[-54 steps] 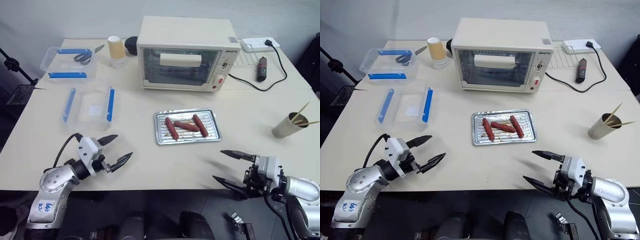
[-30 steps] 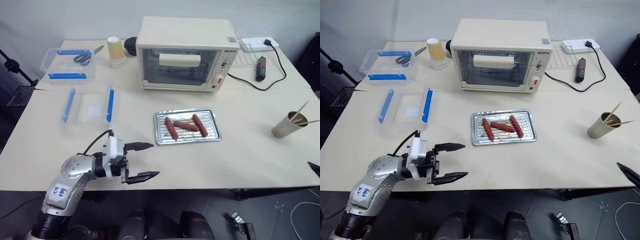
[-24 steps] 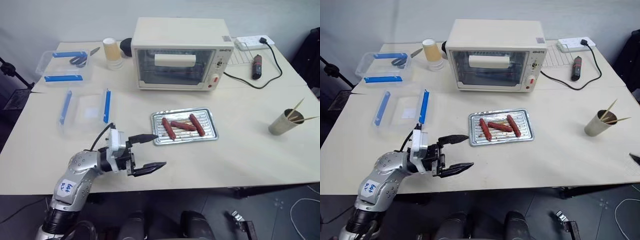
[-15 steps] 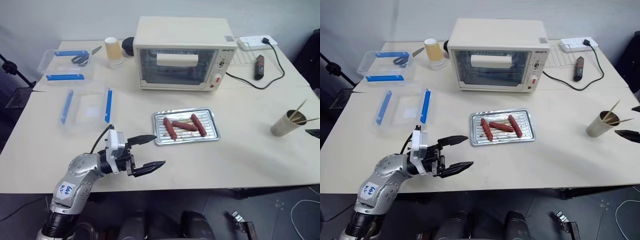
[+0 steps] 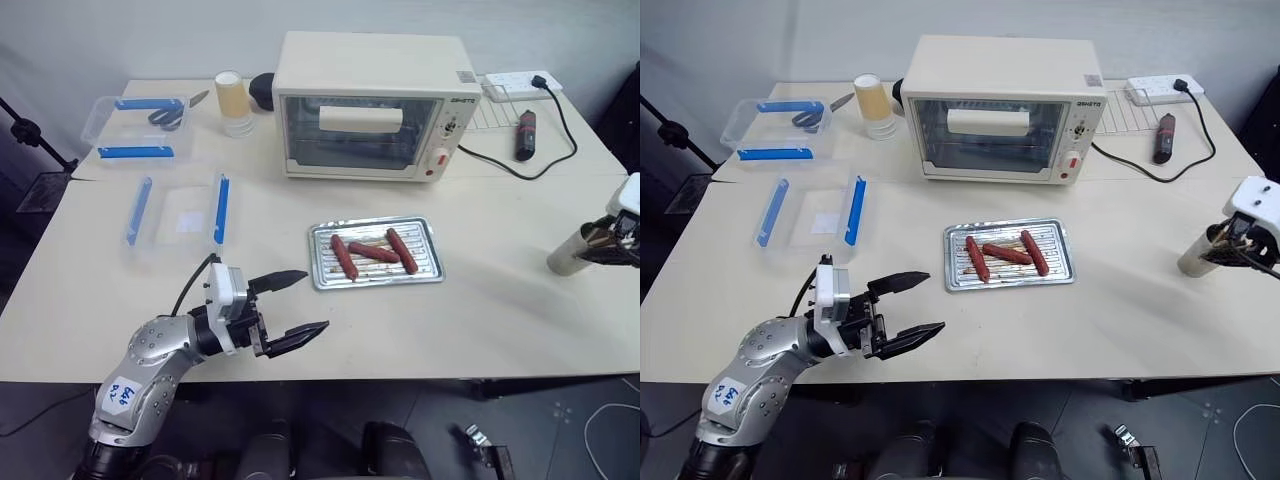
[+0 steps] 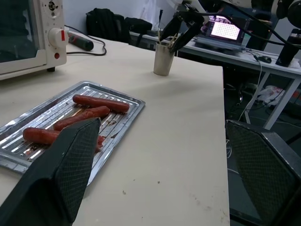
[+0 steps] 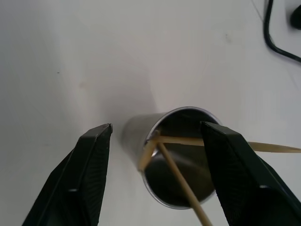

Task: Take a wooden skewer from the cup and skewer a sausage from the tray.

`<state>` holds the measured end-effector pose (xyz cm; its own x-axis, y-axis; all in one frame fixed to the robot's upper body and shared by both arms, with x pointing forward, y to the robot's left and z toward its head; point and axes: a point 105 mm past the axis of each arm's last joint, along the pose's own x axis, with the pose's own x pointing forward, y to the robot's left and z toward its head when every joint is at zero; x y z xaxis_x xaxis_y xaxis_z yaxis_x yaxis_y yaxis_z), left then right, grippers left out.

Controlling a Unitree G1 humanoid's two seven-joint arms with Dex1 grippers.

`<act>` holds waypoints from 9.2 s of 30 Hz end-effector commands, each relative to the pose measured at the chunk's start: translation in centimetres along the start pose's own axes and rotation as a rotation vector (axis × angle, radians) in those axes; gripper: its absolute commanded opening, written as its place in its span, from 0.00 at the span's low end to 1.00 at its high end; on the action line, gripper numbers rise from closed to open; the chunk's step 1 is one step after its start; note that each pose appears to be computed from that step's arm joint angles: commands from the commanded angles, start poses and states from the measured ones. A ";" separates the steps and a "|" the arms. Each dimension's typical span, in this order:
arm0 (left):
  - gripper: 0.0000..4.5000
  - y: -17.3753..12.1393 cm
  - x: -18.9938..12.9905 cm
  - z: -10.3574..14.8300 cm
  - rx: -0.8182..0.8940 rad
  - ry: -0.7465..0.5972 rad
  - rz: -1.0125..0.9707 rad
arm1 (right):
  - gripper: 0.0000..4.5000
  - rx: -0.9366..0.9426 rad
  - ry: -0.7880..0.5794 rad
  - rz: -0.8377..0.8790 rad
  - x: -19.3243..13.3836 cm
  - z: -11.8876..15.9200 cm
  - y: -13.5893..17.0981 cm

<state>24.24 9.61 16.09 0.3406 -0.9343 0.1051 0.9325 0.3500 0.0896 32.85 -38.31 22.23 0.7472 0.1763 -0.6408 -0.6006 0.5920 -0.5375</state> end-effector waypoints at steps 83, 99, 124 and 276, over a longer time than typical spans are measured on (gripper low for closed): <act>1.00 1.8 -0.1 1.9 0.045 -0.067 -0.033 | 0.00 0.131 -0.568 0.280 -11.9 14.0 0.0; 1.00 0.5 5.2 5.3 0.000 -0.281 -0.148 | 0.00 0.385 -1.011 0.978 -5.1 20.8 14.3; 0.00 0.6 6.3 6.1 -0.005 -0.339 -0.125 | 0.00 0.453 -0.938 1.044 -2.9 20.9 17.7; 0.00 0.9 -0.1 -0.5 0.077 0.060 -0.062 | 0.05 -0.525 -0.646 0.778 4.0 20.3 19.7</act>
<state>25.29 10.19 15.02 0.3058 -0.9518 0.0249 0.9410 0.3061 0.1444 30.21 -10.41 19.75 0.0479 0.8057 -0.5904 -0.9080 -0.2112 -0.3619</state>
